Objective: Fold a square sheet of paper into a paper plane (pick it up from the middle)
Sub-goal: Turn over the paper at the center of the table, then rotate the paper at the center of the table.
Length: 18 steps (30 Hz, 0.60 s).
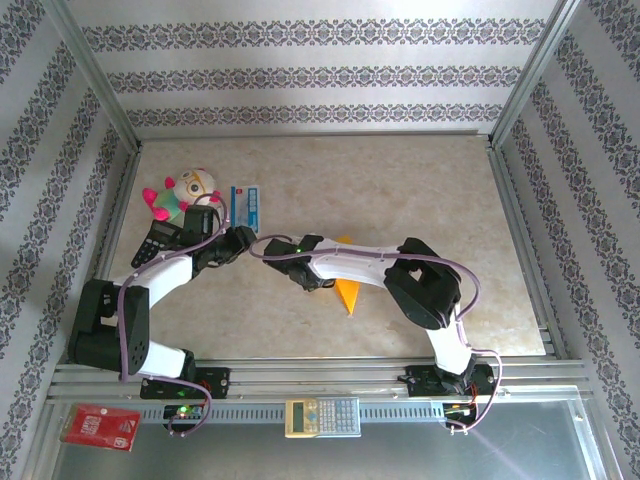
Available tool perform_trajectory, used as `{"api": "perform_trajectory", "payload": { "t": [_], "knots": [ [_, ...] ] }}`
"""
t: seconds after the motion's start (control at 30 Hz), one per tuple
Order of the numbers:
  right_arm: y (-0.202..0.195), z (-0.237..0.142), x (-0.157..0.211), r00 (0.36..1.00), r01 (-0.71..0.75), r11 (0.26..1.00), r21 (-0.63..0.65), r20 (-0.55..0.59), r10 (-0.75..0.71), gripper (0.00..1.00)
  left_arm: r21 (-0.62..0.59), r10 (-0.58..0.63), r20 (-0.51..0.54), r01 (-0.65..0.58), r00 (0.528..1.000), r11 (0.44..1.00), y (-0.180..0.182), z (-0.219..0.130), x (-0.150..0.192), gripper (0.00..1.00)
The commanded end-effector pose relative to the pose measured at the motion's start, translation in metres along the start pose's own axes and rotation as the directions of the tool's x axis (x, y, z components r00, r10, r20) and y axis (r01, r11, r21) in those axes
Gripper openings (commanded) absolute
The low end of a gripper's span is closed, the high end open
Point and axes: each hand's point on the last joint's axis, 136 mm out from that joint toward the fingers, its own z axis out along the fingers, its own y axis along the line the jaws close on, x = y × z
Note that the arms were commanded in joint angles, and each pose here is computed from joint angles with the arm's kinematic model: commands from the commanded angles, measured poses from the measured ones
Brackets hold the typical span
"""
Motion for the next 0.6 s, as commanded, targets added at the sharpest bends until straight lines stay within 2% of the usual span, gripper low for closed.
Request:
{"api": "perform_trajectory", "payload": {
  "t": [0.0, 0.1, 0.27, 0.4, 0.57],
  "knots": [
    [0.009, -0.038, -0.007, 0.997, -0.044, 0.984, -0.173, 0.048, 0.053, 0.23, 0.059, -0.018, -0.035, 0.020, 0.999, 0.998, -0.010, -0.006, 0.011, 0.39],
    [-0.011, -0.050, 0.004, 0.995, -0.077, 0.954, -0.290, 0.042, 0.093, 0.24, 0.114, -0.010, -0.080, 0.019, 0.997, 0.993, -0.027, -0.004, 0.028, 0.38],
    [-0.027, -0.033, 0.021, 0.976, -0.209, 0.811, -0.547, -0.064, 0.208, 0.17, 0.151, 0.073, -0.168, -0.047, 0.983, 0.987, -0.058, 0.010, 0.068, 0.33],
    [-0.028, -0.014, 0.023, 0.961, -0.266, 0.751, -0.605, -0.109, 0.253, 0.12, 0.177, 0.124, -0.249, -0.081, 0.961, 0.981, -0.081, 0.026, 0.097, 0.27],
    [-0.016, 0.008, 0.030, 0.943, -0.328, 0.714, -0.618, -0.166, 0.289, 0.08, 0.184, 0.145, -0.350, -0.084, 0.925, 0.979, -0.097, 0.048, 0.126, 0.20]
  ]
}}
